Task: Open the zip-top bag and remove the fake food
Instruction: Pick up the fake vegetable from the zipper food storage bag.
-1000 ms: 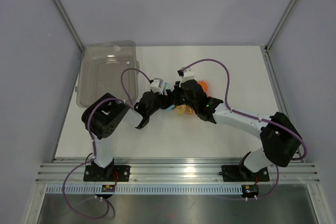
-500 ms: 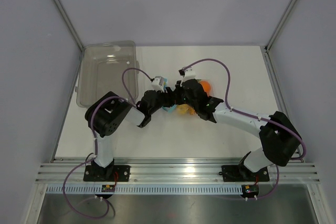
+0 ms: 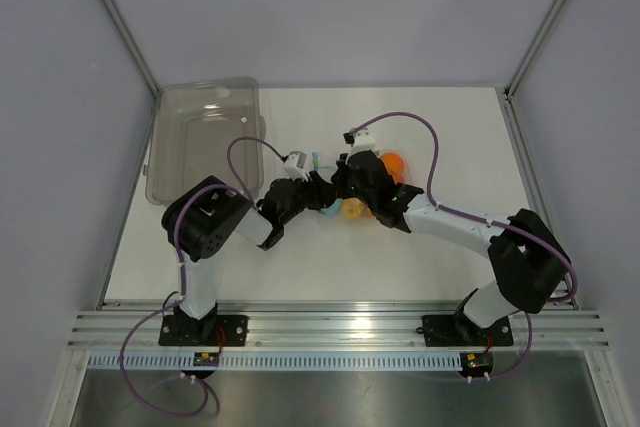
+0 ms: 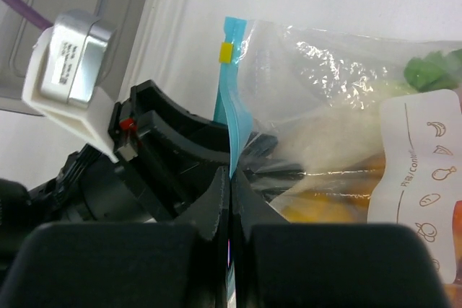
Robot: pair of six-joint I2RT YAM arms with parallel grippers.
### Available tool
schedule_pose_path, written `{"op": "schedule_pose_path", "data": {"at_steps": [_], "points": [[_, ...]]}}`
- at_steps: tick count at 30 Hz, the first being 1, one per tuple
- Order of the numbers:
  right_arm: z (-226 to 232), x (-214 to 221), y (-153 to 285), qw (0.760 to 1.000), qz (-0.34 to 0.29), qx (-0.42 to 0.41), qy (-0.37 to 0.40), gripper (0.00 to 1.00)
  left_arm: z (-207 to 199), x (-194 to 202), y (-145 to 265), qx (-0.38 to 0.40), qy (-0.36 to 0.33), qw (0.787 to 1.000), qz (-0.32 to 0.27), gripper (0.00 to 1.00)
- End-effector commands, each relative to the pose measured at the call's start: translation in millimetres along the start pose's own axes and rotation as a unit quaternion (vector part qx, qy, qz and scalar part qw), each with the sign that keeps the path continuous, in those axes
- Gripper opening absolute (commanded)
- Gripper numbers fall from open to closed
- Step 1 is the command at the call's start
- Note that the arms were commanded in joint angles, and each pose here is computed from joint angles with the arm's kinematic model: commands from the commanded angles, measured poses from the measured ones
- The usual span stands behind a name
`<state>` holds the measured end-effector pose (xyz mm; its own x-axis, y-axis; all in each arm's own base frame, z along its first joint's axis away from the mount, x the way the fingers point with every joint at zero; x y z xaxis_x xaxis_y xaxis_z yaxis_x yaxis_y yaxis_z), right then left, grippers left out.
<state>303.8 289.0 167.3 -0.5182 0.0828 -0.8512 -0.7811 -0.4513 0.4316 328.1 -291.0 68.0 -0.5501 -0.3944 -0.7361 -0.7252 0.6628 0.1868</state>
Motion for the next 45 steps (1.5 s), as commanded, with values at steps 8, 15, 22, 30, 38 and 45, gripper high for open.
{"op": "schedule_pose_path", "data": {"at_steps": [8,15,22,30,38,45], "points": [[-28.4,-14.0,-16.1,0.998,-0.018,0.053,-0.002,0.00,-22.6,-29.7,18.5,0.036,0.008,0.997,-0.063,0.42],[-31.9,-12.4,-21.8,0.998,-0.011,0.055,0.002,0.00,-31.1,-38.7,19.4,0.036,-0.009,0.998,-0.055,0.51],[-29.3,-14.6,-17.8,0.999,-0.017,0.044,-0.001,0.00,-26.4,-33.6,10.3,0.023,-0.009,0.999,-0.038,0.71],[-24.4,-18.3,-12.3,0.999,-0.024,0.027,-0.012,0.00,-18.0,-31.9,2.2,0.003,-0.022,0.999,-0.034,0.71],[-19.8,-17.9,-10.6,1.000,-0.023,0.011,-0.019,0.00,-10.5,-32.1,-10.5,-0.020,-0.058,0.998,-0.033,0.78],[-18.5,-17.9,-10.3,0.999,-0.023,0.006,-0.021,0.00,-11.6,-27.5,-20.4,-0.012,-0.054,0.998,-0.026,0.80]]}}
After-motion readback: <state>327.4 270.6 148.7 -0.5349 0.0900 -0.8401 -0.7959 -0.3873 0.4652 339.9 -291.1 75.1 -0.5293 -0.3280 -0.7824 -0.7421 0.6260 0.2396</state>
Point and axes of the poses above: each gripper's point midway between its finger pads, its own y axis back along the fingers, its own z axis along the line the jaws close on, x = y × z, the point moved 4 cm from there along y, back along the fingers
